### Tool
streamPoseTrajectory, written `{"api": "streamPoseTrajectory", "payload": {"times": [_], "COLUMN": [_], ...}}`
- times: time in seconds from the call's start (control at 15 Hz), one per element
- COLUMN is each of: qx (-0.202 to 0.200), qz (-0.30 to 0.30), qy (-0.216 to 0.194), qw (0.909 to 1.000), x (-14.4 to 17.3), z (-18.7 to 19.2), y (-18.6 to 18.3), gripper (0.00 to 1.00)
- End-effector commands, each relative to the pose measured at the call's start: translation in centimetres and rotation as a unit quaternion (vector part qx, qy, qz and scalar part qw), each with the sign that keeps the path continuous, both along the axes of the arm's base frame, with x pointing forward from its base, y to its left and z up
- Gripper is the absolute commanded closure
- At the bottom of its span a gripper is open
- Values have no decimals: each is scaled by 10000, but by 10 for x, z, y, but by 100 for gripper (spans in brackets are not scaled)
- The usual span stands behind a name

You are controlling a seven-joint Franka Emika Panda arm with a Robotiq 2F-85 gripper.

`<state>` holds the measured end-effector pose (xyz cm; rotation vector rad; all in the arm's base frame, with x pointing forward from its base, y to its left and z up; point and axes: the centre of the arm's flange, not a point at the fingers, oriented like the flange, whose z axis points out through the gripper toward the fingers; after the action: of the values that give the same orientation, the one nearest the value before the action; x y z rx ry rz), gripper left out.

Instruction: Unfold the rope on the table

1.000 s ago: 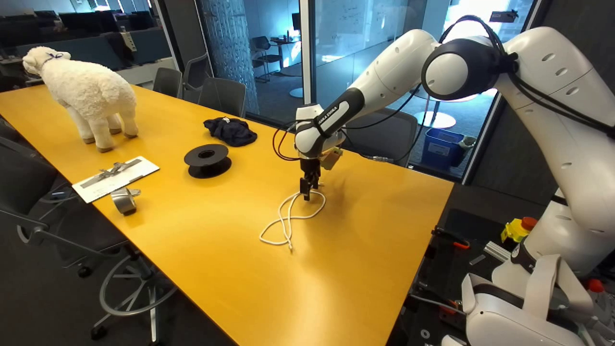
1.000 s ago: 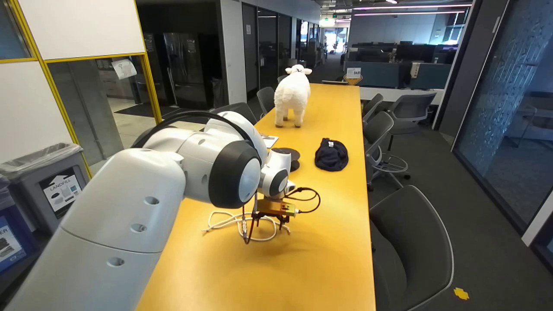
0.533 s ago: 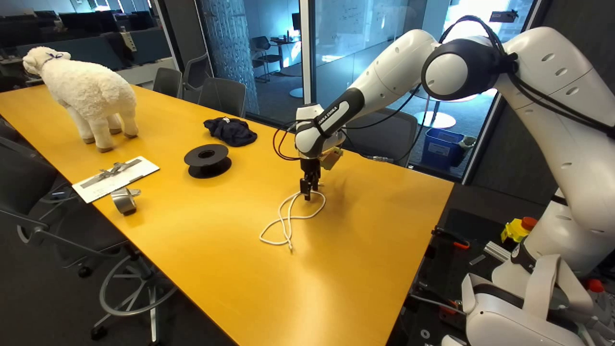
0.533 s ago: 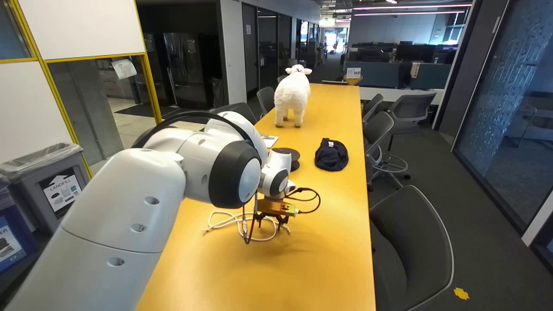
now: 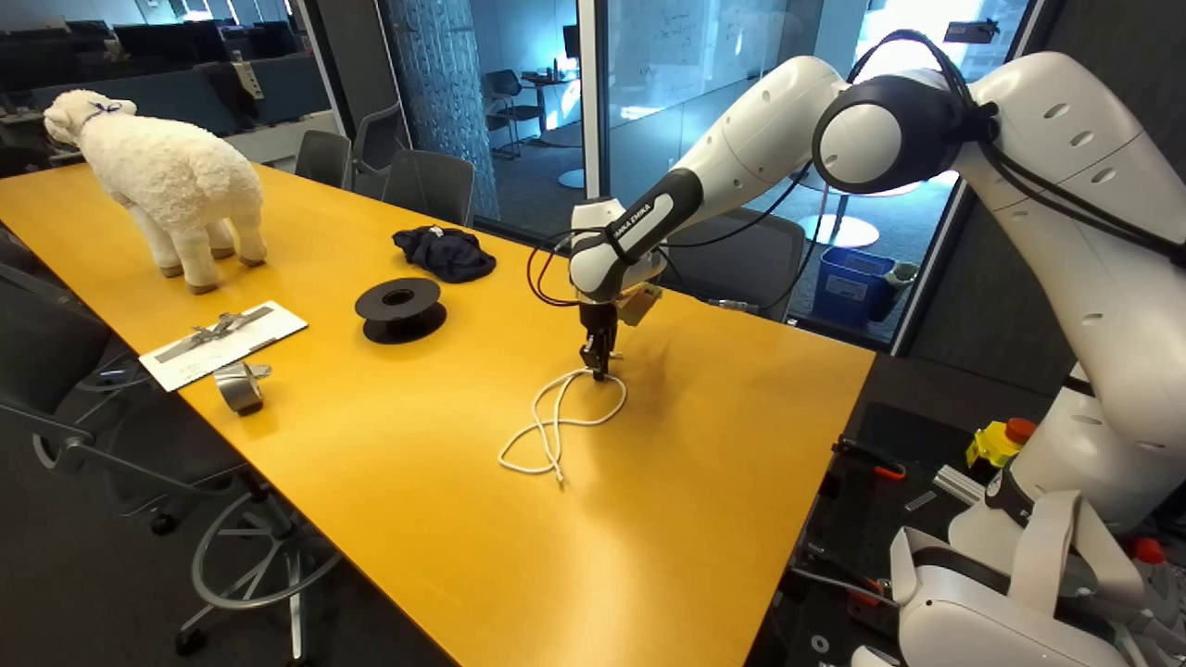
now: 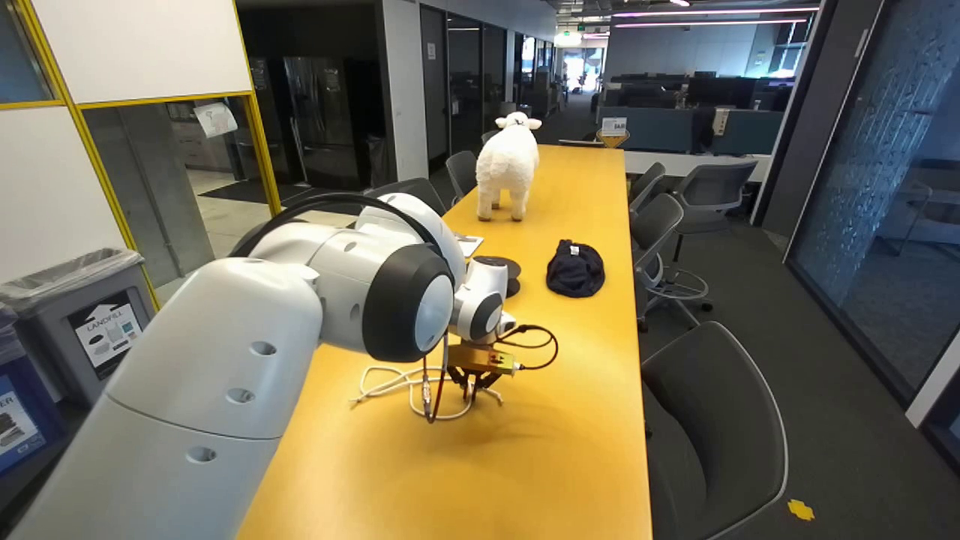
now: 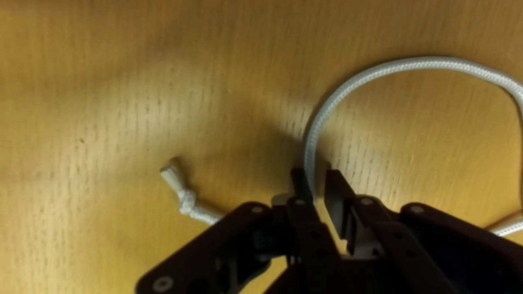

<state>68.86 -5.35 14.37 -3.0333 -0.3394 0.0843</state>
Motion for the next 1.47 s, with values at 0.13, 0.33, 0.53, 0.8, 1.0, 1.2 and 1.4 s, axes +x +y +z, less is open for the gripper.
{"api": "streamPoseTrajectory", "payload": {"times": [0.13, 0.33, 0.53, 0.8, 1.0, 1.2, 1.4], "qx": [-44, -16, -39, -232, -360, -433, -459], "qz": [-124, -80, -128, -530, -1072, -1616, -2142], "qy": [-30, -132, -206, -241, -342, -455, -594], "qw": [9999, 9999, 9997, 9980, 9930, 9849, 9739], "x": [5, -1, -15, -51, -88, -127, -164], "z": [7, 26, 48, 76, 91, 102, 104], "y": [-1, 3, 5, -2, -15, -24, -28], "gripper": [100, 98, 98, 99, 99, 99, 99]}}
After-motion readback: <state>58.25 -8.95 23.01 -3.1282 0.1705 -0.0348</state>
